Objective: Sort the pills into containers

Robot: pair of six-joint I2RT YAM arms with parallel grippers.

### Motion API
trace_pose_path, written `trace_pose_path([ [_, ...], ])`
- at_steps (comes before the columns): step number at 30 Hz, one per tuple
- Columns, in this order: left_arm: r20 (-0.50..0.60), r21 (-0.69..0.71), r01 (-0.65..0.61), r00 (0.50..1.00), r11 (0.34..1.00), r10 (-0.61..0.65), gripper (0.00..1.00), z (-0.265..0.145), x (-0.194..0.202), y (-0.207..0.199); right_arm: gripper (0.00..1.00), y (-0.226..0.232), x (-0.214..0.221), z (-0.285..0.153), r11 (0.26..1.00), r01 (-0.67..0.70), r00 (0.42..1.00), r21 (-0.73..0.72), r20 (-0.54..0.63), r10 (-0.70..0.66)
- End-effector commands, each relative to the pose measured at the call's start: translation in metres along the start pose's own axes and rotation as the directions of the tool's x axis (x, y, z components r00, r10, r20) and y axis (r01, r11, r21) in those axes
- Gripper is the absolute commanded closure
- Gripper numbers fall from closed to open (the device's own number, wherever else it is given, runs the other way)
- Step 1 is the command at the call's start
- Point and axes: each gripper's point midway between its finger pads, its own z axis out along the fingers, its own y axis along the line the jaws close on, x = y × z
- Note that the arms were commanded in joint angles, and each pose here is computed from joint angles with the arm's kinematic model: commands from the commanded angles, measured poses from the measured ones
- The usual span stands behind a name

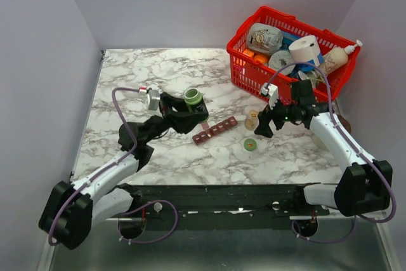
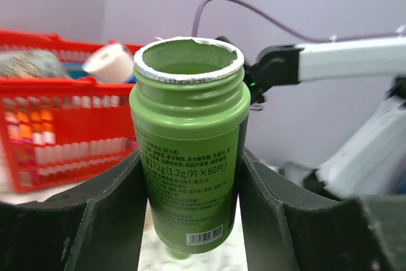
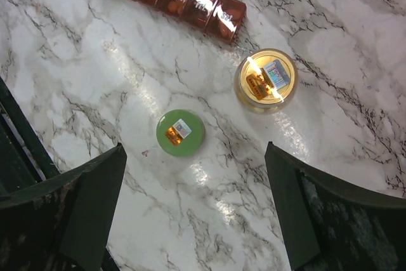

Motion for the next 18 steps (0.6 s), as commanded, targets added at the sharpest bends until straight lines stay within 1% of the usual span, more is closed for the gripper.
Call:
trace_pose_path([
  [1, 0.244, 0.357, 0.024, 0.962, 0.934, -0.118, 1.00, 0.012, -0.103, -0.074, 0.00, -0.004, 0.000, -0.001, 1.000, 0.006, 1.000, 0.009, -0.004, -0.006],
  [2, 0.235, 0.406, 0.091, 0.951, 0.909, -0.200, 1.00, 0.016, -0.120, -0.082, 0.00, -0.004, 0.000, -0.001, 1.000, 0.006, 1.000, 0.007, -0.005, -0.006],
  [4, 0.223, 0.444, 0.157, 0.934, 0.882, -0.278, 1.00, 0.021, -0.134, -0.078, 0.00, -0.004, 0.000, -0.001, 1.000, 0.005, 1.000, 0.005, -0.003, -0.005],
  [5, 0.195, 0.489, 0.206, 0.921, 0.848, -0.337, 1.00, 0.025, -0.148, -0.087, 0.00, -0.004, 0.000, -0.001, 1.000, 0.004, 1.000, 0.005, -0.003, -0.004],
  [6, 0.159, 0.508, 0.245, 0.916, 0.826, -0.369, 1.00, 0.028, -0.152, -0.090, 0.00, -0.004, -0.001, -0.001, 1.000, 0.006, 1.000, 0.006, -0.002, -0.006],
  [7, 0.110, 0.499, 0.304, 0.907, 0.812, -0.407, 1.00, 0.035, -0.150, -0.082, 0.00, -0.004, -0.001, -0.001, 1.000, 0.006, 1.000, 0.006, -0.002, -0.006],
  [8, 0.054, 0.504, 0.330, 0.910, 0.798, -0.411, 1.00, 0.038, -0.150, -0.084, 0.00, -0.004, -0.001, -0.001, 1.000, 0.007, 1.000, 0.005, -0.003, -0.007],
  [9, -0.031, 0.472, 0.435, 0.878, 0.767, -0.478, 1.00, 0.041, -0.143, -0.079, 0.00, -0.004, -0.001, -0.001, 1.000, 0.007, 1.000, 0.005, -0.003, -0.007],
  [10, -0.098, 0.403, 0.521, 0.842, 0.752, -0.530, 1.00, 0.047, -0.131, -0.064, 0.00, -0.003, -0.001, -0.001, 1.000, 0.005, 1.000, 0.001, -0.003, -0.005],
  [11, -0.135, 0.340, 0.565, 0.821, 0.752, -0.555, 1.00, 0.047, -0.124, -0.051, 0.00, -0.003, -0.002, -0.001, 1.000, 0.007, 1.000, 0.002, -0.001, -0.007],
  [12, -0.221, 0.276, 0.557, 0.830, 0.783, -0.512, 1.00, 0.045, -0.102, -0.043, 0.00, -0.003, -0.001, -0.001, 1.000, 0.003, 1.000, 0.004, -0.004, -0.003],
  [13, -0.285, 0.090, 0.627, 0.761, 0.774, -0.583, 1.00, 0.044, -0.076, -0.020, 0.00, -0.003, 0.000, -0.001, 1.000, 0.007, 1.000, 0.005, -0.005, -0.007],
  [14, -0.318, -0.008, 0.597, 0.759, 0.802, -0.568, 1.00, 0.042, -0.066, -0.007, 0.00, -0.004, -0.001, -0.002, 1.000, 0.006, 1.000, 0.009, -0.004, -0.006],
  [15, -0.319, -0.130, 0.541, 0.771, 0.831, -0.552, 1.00, 0.041, -0.056, 0.011, 0.00, -0.004, 0.000, -0.002, 1.000, 0.008, 1.000, 0.008, -0.006, -0.008],
  [16, -0.473, -0.347, 0.382, 0.718, 0.857, -0.511, 1.00, 0.002, 0.001, 0.039, 0.00, -0.004, 0.000, -0.002, 1.000, 0.009, 1.000, 0.012, -0.005, -0.009],
  [17, -0.510, -0.371, 0.323, 0.713, 0.871, -0.481, 1.00, 0.001, -0.007, 0.042, 0.00, -0.004, 0.000, -0.002, 1.000, 0.006, 1.000, 0.011, -0.006, -0.006],
  [18, -0.544, -0.415, 0.289, 0.681, 0.862, -0.490, 1.00, -0.012, 0.001, 0.049, 0.00, -0.004, -0.001, -0.001, 1.000, 0.008, 1.000, 0.007, -0.005, -0.008],
])
